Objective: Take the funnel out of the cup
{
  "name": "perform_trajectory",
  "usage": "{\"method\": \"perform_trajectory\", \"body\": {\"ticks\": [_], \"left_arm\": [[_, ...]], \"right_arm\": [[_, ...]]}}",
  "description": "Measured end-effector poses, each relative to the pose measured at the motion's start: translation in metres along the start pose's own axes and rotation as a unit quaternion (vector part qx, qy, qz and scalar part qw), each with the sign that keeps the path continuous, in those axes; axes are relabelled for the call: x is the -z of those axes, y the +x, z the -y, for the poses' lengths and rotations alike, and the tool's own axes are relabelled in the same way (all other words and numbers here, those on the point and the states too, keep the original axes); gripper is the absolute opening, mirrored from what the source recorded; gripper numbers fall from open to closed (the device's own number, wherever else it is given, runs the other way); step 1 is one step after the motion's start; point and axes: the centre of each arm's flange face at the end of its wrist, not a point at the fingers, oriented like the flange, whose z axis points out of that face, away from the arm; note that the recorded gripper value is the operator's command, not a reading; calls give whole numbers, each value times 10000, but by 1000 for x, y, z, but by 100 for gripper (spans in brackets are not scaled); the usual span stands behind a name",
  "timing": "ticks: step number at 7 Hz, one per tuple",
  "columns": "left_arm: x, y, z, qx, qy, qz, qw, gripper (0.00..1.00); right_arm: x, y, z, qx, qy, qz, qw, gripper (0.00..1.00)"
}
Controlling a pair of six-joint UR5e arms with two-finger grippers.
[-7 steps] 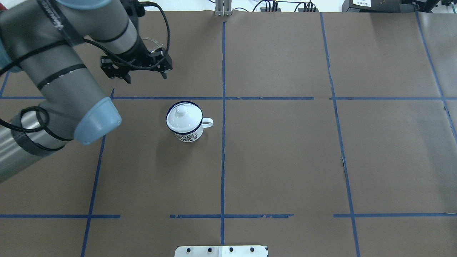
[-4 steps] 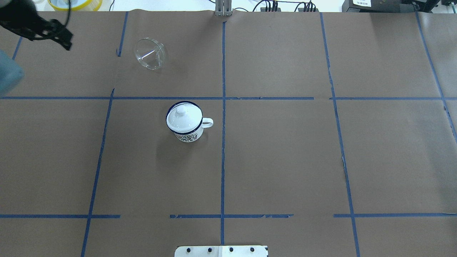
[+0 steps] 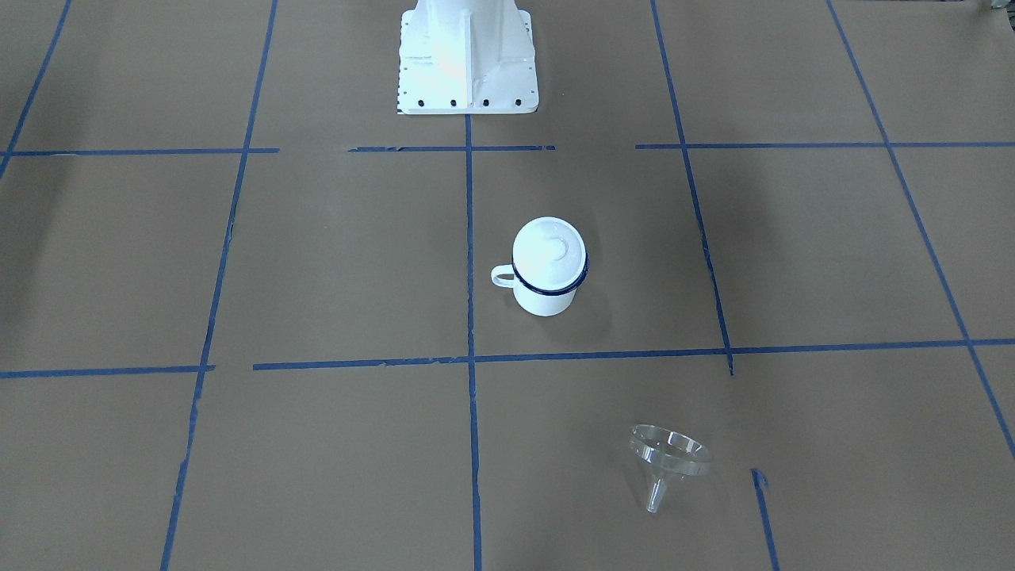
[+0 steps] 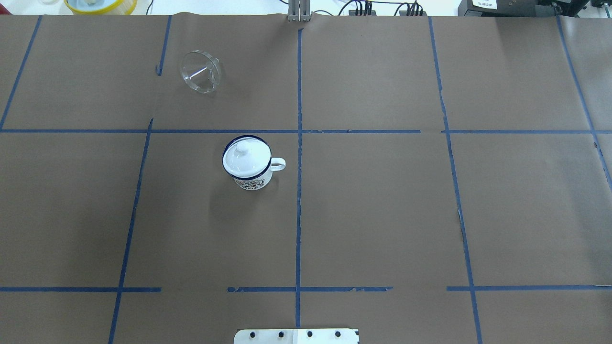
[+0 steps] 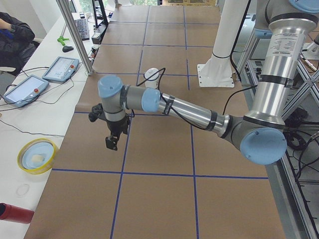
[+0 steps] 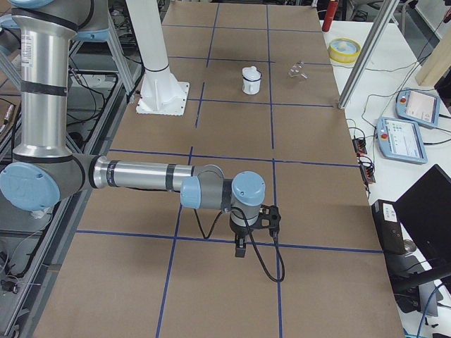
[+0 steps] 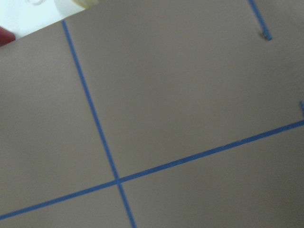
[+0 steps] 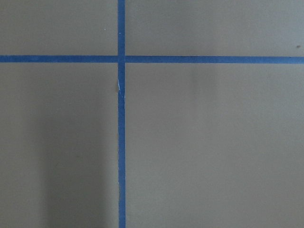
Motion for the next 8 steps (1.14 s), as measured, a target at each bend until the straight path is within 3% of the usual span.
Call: {"method": "perform_trajectory", "body": {"ticks": [2, 3, 8], "left_arm": [[-20, -59, -72, 545, -108, -83, 9984, 100], [-19, -68, -83, 673, -94, -77, 9977, 100], [-7, -63, -81, 585, 53, -32, 9983, 100]], "right_arm": [[0, 0, 0, 0, 0, 0, 10000, 100], [0, 0, 0, 0, 0, 0, 10000, 100], [0, 0, 0, 0, 0, 0, 10000, 100]]}}
